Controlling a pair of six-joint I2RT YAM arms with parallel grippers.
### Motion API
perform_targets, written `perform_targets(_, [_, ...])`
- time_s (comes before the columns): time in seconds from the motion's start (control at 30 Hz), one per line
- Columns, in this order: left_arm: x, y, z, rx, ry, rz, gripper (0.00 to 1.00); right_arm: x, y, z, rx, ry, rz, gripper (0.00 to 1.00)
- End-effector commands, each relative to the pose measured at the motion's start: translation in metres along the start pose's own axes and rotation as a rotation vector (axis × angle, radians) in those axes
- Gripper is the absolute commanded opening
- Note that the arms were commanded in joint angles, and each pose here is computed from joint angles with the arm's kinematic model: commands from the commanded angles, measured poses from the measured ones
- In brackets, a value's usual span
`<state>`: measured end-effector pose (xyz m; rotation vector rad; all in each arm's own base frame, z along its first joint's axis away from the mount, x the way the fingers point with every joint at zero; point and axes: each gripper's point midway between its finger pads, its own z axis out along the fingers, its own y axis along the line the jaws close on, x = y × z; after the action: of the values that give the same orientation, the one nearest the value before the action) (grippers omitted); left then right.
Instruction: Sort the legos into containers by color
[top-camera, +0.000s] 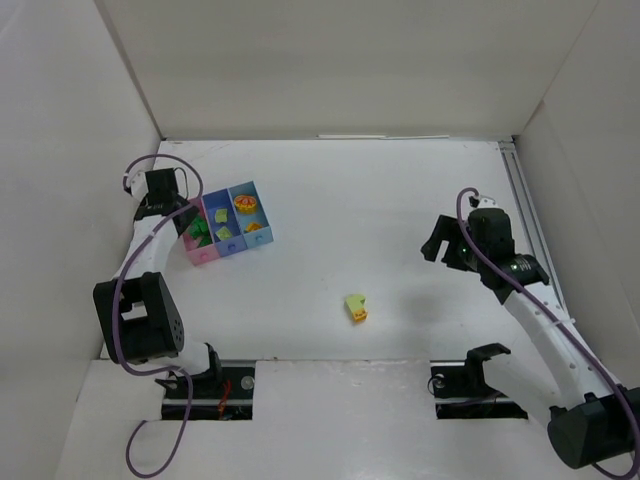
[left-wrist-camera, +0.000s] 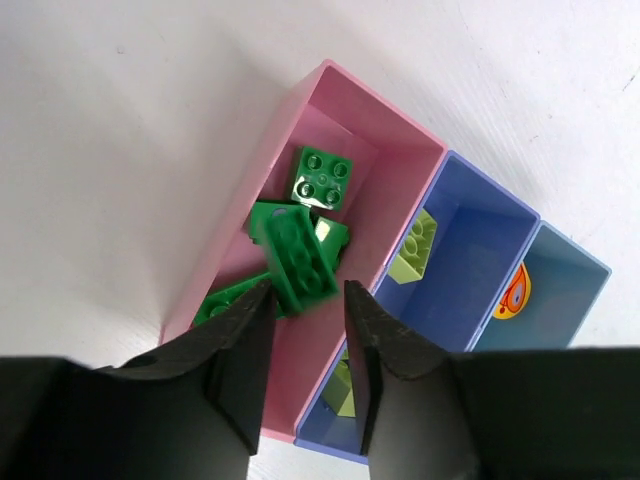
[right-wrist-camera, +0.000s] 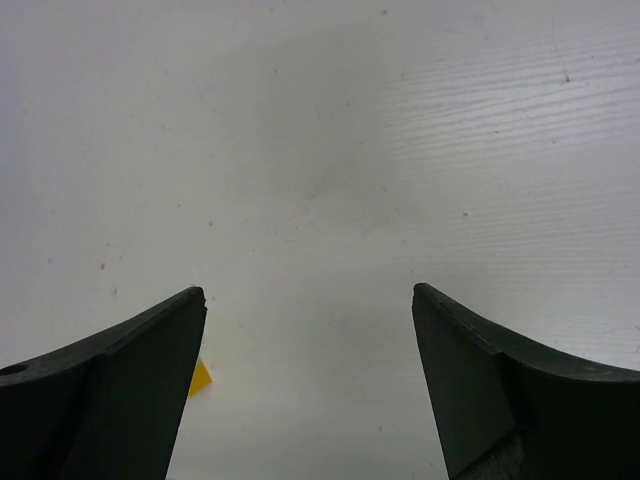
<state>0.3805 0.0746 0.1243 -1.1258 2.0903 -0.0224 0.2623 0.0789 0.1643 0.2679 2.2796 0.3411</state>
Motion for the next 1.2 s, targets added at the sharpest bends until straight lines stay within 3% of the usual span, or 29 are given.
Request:
perform_targets(0.0, [-0.017,-0.015,-0.009,0.049,-0.029,0.006,0.31,-0.001,-0.008,-0.002,0.038,-0.002,-0.006,0.89])
perform_targets(0.17, [-0.014,-0.012,-0.006,0.043,-0.018,0.037,0.36,0.016,-0.017,0.001,0.056,0.036,-0.020,0.89])
perform_targets(0.33, [-0.016,-0.018,-0.010,0.073,-0.021,0.052,0.47,0.023,-0.009,-0.002,-0.025,0.048,-0.101,0.89])
perform_targets(0.4, [-0.012,-0.022,-0.013,0.110,-0.007,0.068,0.75,0.030,0.001,-0.003,-0.079,0.057,-0.183,0.89])
perform_targets(0.53, [0.009,-0.054,-0.044,0.313,0.023,0.123,1.00,0.048,0.040,-0.006,-0.218,0.092,-0.364,0.88])
perform_targets(0.7, [0.068,-0.104,-0.107,0.549,0.058,0.243,1.00,0.097,0.099,0.000,-0.300,0.156,-0.590,0.86])
perform_targets(0.93, [0.113,-0.102,-0.147,0.578,0.091,0.309,1.00,0.146,0.166,0.019,-0.323,0.225,-0.822,0.77])
perform_targets(1.1, [0.111,-0.092,-0.159,0.579,0.082,0.273,1.00,0.160,0.158,0.040,-0.150,0.298,-0.819,0.76])
perform_targets(1.17, [0.113,-0.087,-0.161,0.583,0.082,0.259,1.00,0.160,0.157,0.041,-0.122,0.303,-0.784,0.66])
